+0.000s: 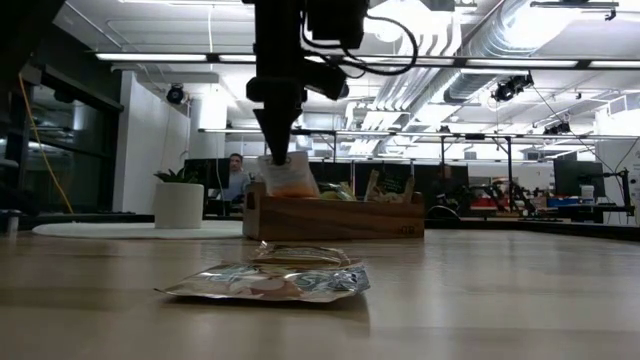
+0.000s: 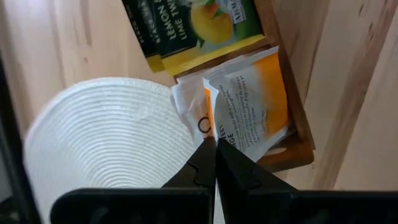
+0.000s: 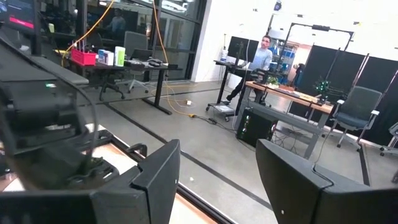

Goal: Pick & Place Tea
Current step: Put the white tea bag into the left section of the wooden organizer

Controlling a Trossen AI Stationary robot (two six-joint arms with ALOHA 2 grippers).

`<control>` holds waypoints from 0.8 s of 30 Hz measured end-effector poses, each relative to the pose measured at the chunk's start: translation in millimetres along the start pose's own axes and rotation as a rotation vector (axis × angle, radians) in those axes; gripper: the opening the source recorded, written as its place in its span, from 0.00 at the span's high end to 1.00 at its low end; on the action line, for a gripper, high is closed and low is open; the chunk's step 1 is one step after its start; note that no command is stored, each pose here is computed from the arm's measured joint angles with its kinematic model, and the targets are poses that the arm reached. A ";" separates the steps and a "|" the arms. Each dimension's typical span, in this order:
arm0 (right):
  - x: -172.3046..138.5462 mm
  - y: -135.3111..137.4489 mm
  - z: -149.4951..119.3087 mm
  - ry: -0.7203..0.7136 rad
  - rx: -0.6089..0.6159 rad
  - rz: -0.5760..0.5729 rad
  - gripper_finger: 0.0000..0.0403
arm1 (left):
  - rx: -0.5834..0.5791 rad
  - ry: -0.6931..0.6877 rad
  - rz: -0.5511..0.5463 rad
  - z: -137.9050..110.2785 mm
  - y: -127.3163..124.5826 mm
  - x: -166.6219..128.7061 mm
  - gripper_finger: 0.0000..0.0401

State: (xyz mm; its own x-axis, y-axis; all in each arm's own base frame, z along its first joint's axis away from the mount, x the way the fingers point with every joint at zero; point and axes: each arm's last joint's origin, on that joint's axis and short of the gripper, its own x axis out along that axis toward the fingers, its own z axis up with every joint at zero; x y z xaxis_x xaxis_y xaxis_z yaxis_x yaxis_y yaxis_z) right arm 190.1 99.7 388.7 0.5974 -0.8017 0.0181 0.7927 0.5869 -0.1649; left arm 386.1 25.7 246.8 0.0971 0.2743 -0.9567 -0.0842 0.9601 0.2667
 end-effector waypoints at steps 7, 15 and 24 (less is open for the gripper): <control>0.0 0.0 0.0 0.000 -0.008 0.000 0.49 | 0.042 -0.015 0.060 -0.1 -15.8 -5.0 1.00; 0.0 0.2 -0.2 0.000 -0.011 0.000 0.49 | -0.004 -0.032 0.132 -0.8 -26.4 -8.9 1.00; 0.1 0.1 -0.2 0.000 -0.012 0.000 0.49 | -0.018 -0.035 0.158 -0.7 -25.1 -8.8 1.00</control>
State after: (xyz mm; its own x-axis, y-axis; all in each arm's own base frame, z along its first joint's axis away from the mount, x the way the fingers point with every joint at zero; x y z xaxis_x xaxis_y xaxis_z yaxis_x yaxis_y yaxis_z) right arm 190.3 99.7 388.5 0.5974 -0.8017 0.0183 0.7912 0.5855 -0.1764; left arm 386.6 -0.8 248.5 0.1154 0.4237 -0.8984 -0.1190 0.9039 0.4110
